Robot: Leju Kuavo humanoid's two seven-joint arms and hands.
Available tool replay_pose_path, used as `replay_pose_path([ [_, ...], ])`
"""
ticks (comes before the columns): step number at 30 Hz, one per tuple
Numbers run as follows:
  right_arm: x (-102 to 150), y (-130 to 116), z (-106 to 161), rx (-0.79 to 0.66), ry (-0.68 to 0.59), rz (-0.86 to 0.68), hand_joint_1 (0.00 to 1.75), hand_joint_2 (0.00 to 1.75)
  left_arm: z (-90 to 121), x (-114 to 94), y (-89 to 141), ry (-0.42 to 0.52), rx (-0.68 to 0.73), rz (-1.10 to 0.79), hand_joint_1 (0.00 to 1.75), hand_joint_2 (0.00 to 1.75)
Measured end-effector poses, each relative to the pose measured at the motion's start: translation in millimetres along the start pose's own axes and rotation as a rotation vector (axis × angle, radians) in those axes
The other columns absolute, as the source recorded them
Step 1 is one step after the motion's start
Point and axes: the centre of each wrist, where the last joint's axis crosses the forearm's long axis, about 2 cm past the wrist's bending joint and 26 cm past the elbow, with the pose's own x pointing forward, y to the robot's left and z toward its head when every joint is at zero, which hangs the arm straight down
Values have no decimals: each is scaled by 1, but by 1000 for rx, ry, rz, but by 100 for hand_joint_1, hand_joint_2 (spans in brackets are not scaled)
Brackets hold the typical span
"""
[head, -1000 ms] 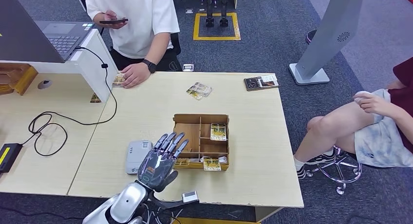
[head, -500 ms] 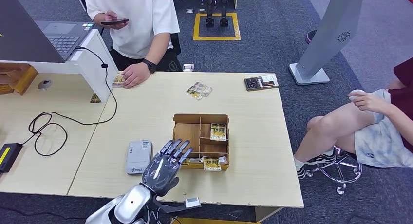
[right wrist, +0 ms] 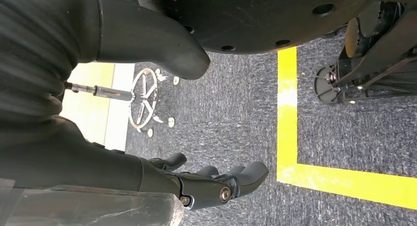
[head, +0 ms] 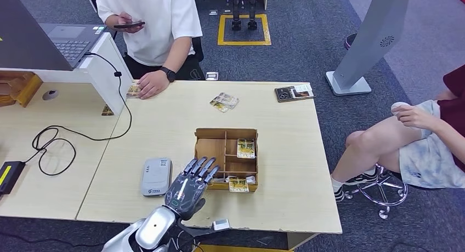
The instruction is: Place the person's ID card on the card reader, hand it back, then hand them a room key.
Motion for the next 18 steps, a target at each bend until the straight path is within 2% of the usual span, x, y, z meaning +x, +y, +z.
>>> replay_pose_path([
  [2,0,0,0,-1,0,0,0,175,1,3,-1,12,5,15,175,175],
  [18,0,0,0,-3,-1,-2,0,175,5,15,-3,42,71,78,175,175],
])
